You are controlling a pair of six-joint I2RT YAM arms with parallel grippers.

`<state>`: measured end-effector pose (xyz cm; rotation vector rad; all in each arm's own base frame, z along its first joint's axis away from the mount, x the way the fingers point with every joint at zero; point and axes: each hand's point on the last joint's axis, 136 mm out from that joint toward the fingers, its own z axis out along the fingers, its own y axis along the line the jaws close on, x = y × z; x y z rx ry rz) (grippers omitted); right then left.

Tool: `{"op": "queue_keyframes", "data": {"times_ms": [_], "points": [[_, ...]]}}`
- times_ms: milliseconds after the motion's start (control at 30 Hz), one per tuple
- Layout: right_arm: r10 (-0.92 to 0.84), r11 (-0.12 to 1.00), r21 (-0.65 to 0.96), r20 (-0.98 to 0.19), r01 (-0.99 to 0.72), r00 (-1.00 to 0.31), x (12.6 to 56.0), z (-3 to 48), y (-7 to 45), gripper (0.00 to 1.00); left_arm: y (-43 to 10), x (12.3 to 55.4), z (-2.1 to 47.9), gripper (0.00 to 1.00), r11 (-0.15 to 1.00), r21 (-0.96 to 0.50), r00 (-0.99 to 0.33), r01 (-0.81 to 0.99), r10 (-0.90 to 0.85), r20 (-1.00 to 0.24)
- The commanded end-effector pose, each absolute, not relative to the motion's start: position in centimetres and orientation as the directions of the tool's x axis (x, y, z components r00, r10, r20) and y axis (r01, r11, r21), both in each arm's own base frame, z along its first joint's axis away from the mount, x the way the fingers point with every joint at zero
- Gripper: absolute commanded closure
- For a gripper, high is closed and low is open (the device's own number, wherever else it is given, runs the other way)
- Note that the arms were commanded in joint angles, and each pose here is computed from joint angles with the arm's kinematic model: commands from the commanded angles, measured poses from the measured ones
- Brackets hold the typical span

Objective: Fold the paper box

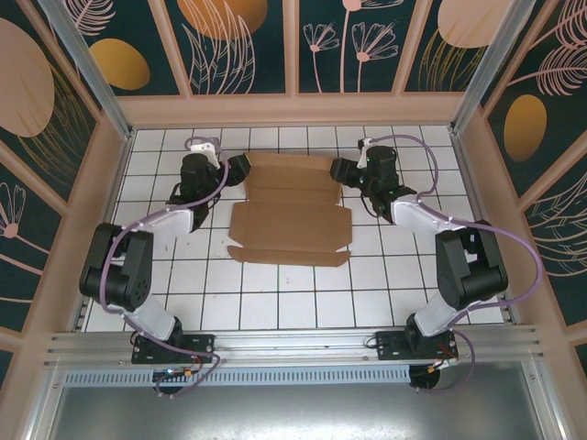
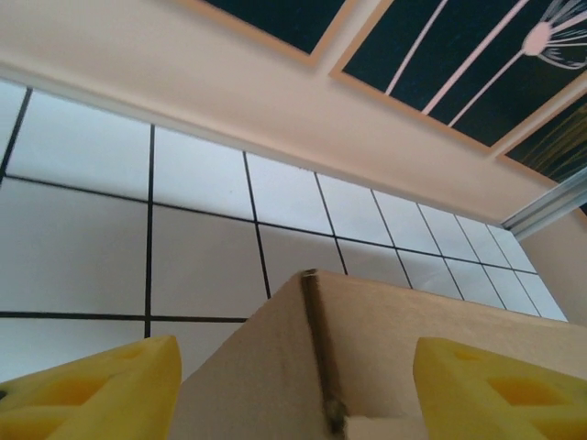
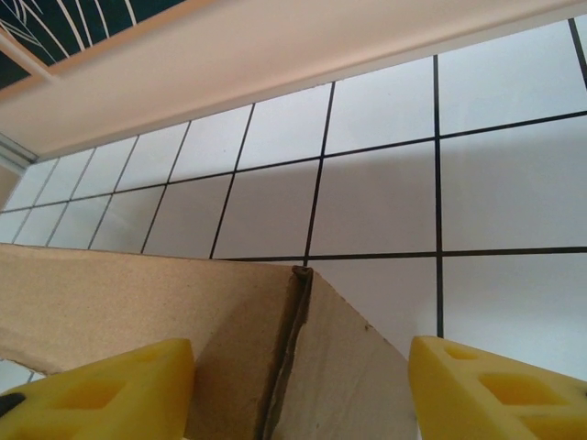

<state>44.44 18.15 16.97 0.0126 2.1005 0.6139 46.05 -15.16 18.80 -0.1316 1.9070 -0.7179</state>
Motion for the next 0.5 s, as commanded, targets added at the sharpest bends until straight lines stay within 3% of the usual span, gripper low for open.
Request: {"op": "queue_keyframes", "data": {"times_ms": [0, 67, 267, 467], "points": [[0.226, 0.887, 0.411, -0.782, -0.209, -0.581, 44.3, 17.6, 17.5, 0.34, -14.2, 45.0, 20.4, 0.30, 0.866, -0.425, -0.378, 0.263, -0.313, -0.871], [0.229, 0.880, 0.420, -0.783, -0.220, -0.578, 44.2, 17.9, 17.7, 0.33, -14.3, 44.3, 19.3, 0.27, 0.884, -0.376, -0.395, 0.278, -0.252, -0.884], [0.229, 0.872, 0.429, -0.785, -0.237, -0.576, 44.4, 18.8, 18.0, 0.28, -16.9, 43.0, 14.9, 0.31, 0.921, -0.199, -0.461, 0.336, -0.024, -0.887], [0.224, 0.855, 0.429, -0.812, -0.291, -0.539, 42.8, 20.3, 18.0, 0.23, -16.0, 43.4, 12.5, 0.34, 0.945, -0.162, -0.490, 0.285, -0.002, -0.872]]}}
